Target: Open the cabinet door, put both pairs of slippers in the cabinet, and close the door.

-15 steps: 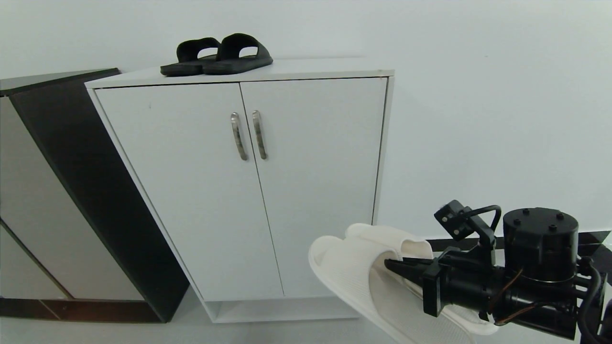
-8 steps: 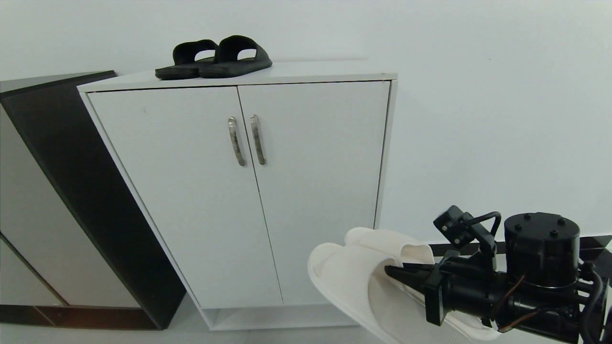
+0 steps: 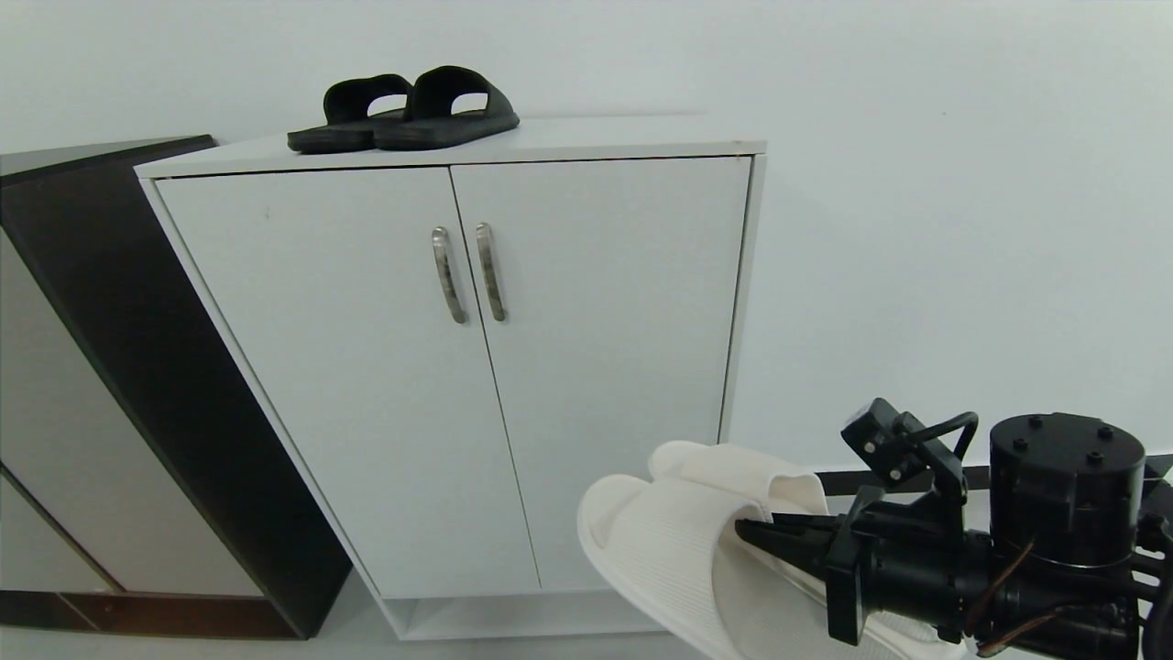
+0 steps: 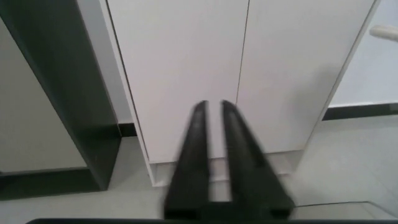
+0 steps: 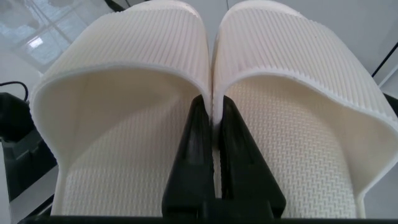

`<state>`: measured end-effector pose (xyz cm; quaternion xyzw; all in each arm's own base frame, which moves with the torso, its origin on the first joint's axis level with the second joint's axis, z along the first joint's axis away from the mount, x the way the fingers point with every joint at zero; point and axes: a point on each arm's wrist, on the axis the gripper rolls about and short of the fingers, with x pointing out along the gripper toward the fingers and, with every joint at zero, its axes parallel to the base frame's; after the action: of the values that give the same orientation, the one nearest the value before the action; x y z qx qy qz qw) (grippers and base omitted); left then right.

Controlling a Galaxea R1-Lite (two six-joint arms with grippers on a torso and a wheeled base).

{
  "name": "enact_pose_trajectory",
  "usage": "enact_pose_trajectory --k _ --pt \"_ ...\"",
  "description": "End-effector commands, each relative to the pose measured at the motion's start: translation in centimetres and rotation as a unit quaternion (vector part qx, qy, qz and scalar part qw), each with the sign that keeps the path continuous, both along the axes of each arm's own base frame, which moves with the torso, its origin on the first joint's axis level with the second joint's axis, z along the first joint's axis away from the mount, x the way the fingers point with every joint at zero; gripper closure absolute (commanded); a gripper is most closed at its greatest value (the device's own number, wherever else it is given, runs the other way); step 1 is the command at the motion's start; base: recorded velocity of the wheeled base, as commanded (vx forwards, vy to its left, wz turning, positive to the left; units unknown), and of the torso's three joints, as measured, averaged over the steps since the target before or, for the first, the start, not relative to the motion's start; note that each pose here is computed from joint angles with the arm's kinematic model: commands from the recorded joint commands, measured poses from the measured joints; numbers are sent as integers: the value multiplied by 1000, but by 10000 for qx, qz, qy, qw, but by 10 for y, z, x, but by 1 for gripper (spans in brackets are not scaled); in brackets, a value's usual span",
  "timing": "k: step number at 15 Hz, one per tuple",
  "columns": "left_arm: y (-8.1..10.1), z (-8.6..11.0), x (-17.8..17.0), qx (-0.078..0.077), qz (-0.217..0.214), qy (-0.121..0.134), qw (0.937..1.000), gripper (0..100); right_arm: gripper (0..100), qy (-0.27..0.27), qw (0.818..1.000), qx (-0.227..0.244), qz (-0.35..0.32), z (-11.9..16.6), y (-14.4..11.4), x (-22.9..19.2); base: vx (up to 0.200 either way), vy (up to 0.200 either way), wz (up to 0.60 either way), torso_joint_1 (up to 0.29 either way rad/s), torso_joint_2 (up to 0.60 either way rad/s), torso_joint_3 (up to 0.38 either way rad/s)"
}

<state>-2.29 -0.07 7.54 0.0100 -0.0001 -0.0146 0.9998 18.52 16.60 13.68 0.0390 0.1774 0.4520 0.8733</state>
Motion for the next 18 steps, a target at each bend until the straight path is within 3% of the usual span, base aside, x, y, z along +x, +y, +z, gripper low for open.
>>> enact_pose_trajectory --k 1,2,3,4,5,6,7,10,11,15,16,17,18 --pt "0 4 1 498 -19 61 9987 0 100 -66 10000 12 14 2 -1 -1 0 0 0 0 0 0" --pt "0 37 6 358 -113 131 9992 0 100 -92 10000 3 13 3 0 -1 0 0 0 0 0 0" --pt "-2 79 13 43 -460 58 9989 0 100 -98 10000 8 13 3 -1 -1 0 0 0 0 0 0" --pt "-4 108 31 -91 -1001 292 9945 0 100 -110 9999 9 15 3 0 -1 0 0 0 0 0 0" --pt "-6 124 51 -121 -1371 528 9891 0 100 -110 9999 9 45 3 1 -2 0 0 0 0 0 0" --pt "-8 135 72 -130 -1726 666 9826 0 100 -110 9999 9 61 3 2 -2 0 0 0 0 0 0" --pt "-12 142 96 -132 -2223 744 9721 0 100 -110 9999 9 61 3 2 -2 0 0 0 0 0 0" --pt "-33 148 163 -155 -3022 797 9498 0 100 -87 9999 -11 68 2 3 -1 0 0 0 0 0 0" --pt "-43 151 184 -171 -3151 732 9461 0 100 -64 10000 -31 69 0 4 -1 0 0 0 0 0 0" --pt "-78 172 240 -626 -3740 761 9222 0 100 -58 9999 -36 84 0 5 -1 0 0 0 0 0 0" --pt "-82 181 250 -839 -4077 766 9060 0 100 -52 9999 -41 84 0 4 -1 0 0 0 0 0 0" --pt "-84 187 254 -957 -4235 761 8976 0 100 -58 9999 -36 84 0 5 -1 0 0 0 0 0 0" --pt "-86 199 260 -1182 -4509 800 8811 0 100 -52 9999 -41 84 0 4 -1 0 0 0 0 0 0"
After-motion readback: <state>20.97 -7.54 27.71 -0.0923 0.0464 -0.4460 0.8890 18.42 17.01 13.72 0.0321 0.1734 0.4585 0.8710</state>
